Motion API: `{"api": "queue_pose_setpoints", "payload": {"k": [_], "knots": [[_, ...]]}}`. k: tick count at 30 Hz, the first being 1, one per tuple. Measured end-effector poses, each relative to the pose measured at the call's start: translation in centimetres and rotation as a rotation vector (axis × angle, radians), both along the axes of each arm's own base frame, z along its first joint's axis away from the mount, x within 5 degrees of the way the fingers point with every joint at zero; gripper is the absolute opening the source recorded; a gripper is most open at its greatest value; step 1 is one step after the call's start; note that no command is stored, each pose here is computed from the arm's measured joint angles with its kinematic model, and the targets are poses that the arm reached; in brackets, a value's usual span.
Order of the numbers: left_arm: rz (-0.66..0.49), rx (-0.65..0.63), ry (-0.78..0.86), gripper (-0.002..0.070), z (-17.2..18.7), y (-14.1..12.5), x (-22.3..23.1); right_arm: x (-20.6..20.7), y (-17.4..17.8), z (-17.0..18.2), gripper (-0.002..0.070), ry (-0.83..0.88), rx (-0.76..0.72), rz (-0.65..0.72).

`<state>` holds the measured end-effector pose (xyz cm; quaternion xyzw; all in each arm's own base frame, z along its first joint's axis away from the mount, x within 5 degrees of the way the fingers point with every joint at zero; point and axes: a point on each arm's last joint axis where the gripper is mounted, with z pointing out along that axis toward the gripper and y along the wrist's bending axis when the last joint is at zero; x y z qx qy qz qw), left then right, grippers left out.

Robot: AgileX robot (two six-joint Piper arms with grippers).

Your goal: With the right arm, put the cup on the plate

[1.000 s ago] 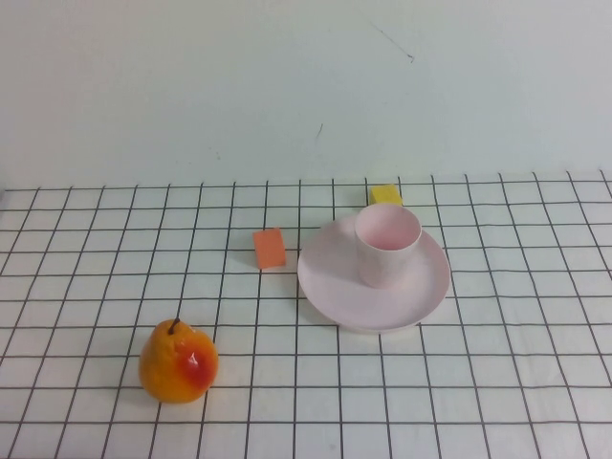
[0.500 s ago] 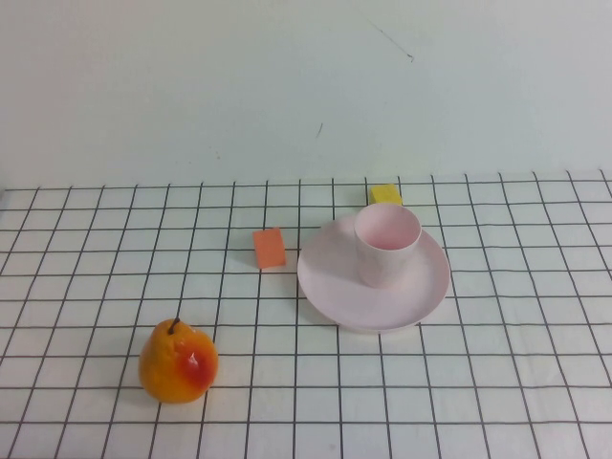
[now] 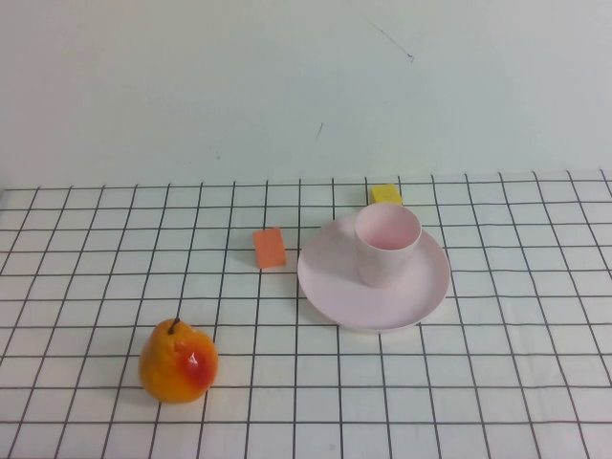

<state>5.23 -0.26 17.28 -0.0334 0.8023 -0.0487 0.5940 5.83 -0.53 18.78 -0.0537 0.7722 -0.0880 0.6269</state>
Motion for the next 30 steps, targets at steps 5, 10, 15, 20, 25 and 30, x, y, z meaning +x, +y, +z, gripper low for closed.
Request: {"api": "queue_pose_setpoints", "payload": {"k": [5,10,15,20,25,30], "knots": [[0.0,0.0,0.0,-0.0005,0.0,0.0,0.0,-0.4,-0.3,-1.0,0.0,0.028,0.025,-0.054],[0.0,0.0,0.0,-0.0005,0.0,0.0,0.0,-0.6,-0.4,-1.6,0.0,0.083,0.054,-0.082],[0.0,0.0,0.0,-0.0005,0.0,0.0,0.0,-0.7,-0.3,-1.7,0.0001,0.097,0.056,-0.076],[0.0,0.0,0.0,-0.0005,0.0,0.0,0.0,-0.7,-0.3,-1.8,0.0,0.115,0.074,-0.077],[0.0,0.0,0.0,-0.0005,0.0,0.0,0.0,-0.8,-0.3,-2.1,0.0,0.144,0.076,-0.082],[0.0,0.0,0.0,-0.0005,0.0,0.0,0.0,-0.8,-0.3,-2.1,0.0,0.144,0.076,-0.082]]}}
